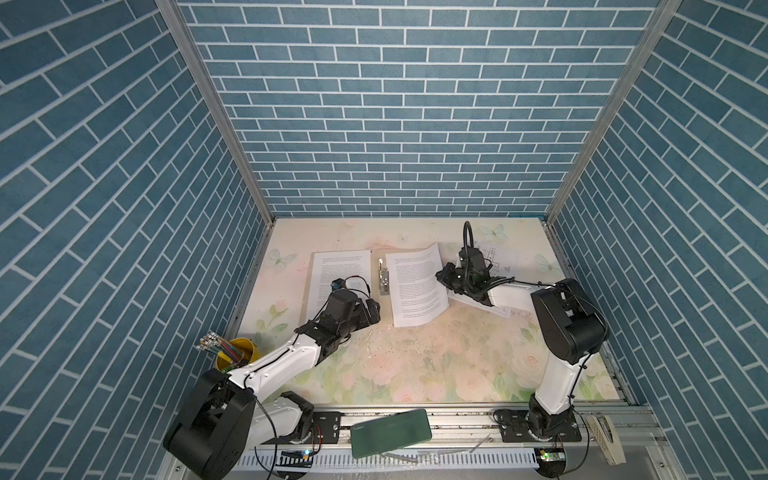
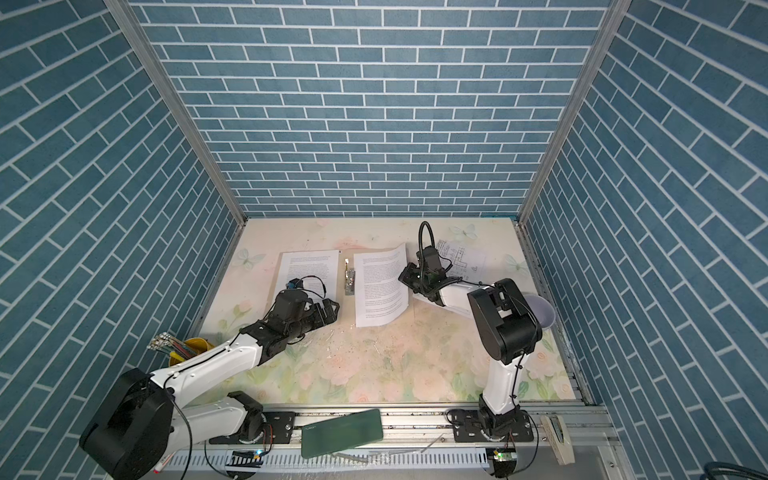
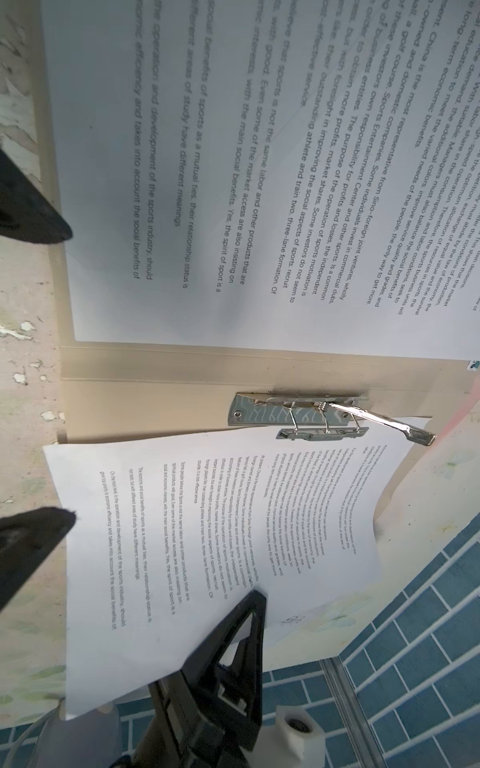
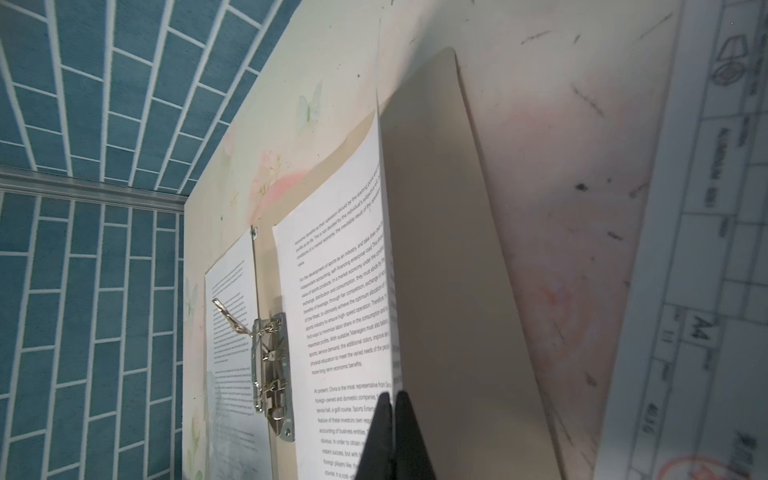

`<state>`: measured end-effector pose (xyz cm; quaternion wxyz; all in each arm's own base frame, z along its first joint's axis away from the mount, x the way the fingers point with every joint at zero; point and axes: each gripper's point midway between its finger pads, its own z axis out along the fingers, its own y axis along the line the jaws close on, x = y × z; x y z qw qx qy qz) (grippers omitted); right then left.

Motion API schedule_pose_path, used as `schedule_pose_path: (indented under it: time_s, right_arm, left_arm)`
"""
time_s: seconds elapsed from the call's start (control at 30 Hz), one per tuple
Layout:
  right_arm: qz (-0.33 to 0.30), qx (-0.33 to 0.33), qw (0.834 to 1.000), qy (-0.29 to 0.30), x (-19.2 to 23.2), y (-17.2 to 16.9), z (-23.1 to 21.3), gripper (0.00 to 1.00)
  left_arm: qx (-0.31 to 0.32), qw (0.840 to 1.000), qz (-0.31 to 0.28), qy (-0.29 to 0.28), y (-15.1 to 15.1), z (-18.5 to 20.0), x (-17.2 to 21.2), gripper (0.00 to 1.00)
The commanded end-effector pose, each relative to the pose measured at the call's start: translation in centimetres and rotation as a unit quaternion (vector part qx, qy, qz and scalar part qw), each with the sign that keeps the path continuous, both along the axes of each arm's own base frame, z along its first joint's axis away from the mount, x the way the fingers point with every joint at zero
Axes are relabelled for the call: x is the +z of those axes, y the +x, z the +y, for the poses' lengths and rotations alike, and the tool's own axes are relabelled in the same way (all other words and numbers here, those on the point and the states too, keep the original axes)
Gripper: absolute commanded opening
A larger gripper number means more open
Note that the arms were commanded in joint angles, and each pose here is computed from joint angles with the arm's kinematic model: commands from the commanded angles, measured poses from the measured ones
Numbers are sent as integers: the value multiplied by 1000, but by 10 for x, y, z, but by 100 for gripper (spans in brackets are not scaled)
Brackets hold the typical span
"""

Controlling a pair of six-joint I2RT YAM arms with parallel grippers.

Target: Put the files into the folder

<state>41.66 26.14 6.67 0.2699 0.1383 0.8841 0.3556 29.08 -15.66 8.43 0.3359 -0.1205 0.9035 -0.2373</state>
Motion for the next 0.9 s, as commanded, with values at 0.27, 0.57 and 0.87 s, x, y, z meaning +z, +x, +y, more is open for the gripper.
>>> schedule_pose_path:
  time_s: [0.27, 0.57, 0.87]
  right_arm:
    - [12, -6, 999, 40, 3, 10, 4, 0]
    - [-16, -1, 999, 43, 54, 10, -8, 0]
    - [-66, 45, 993, 88, 133, 14, 46, 0]
  left_arm:
    - [-12, 1000, 14, -15, -2, -6, -11, 100]
    - [-6, 999, 21, -35, -5, -8, -19, 99]
    - [-22, 992, 22, -120, 2, -35, -10, 99]
